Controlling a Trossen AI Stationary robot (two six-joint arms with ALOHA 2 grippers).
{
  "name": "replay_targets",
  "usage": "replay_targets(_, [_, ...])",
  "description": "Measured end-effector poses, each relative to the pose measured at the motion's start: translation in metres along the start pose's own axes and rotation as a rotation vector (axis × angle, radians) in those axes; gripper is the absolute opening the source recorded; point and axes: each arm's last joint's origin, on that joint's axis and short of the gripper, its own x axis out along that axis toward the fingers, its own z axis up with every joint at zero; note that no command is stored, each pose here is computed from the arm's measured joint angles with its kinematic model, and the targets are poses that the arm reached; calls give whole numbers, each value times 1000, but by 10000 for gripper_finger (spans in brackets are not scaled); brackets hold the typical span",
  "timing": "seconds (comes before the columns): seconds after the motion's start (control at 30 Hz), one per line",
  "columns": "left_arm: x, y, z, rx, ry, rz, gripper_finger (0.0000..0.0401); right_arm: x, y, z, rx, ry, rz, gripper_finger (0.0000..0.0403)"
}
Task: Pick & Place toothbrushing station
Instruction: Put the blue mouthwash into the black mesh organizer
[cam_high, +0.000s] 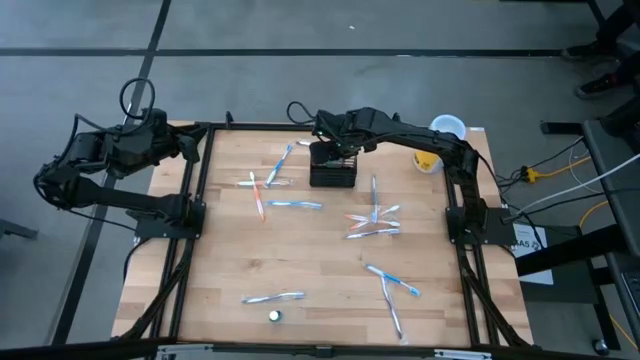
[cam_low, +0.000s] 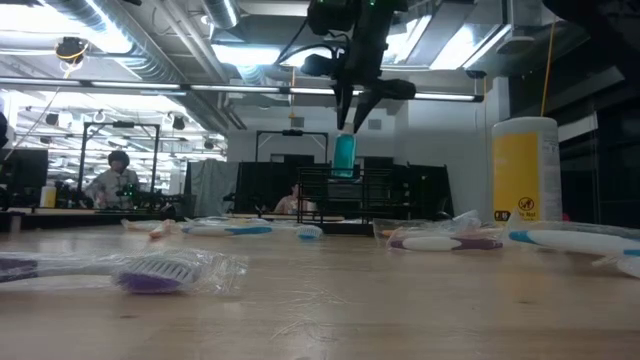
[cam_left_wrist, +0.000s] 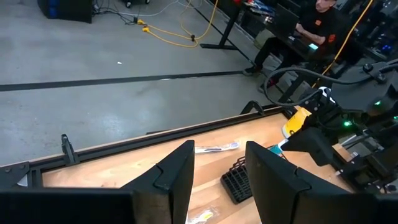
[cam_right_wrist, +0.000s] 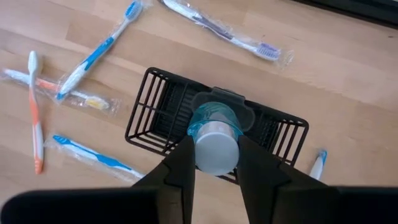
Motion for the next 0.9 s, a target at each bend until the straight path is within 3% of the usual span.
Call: replay_targets(0.9, [-4,4,1,-12,-10,-9,139,13,0,1,-9,7,-47,101])
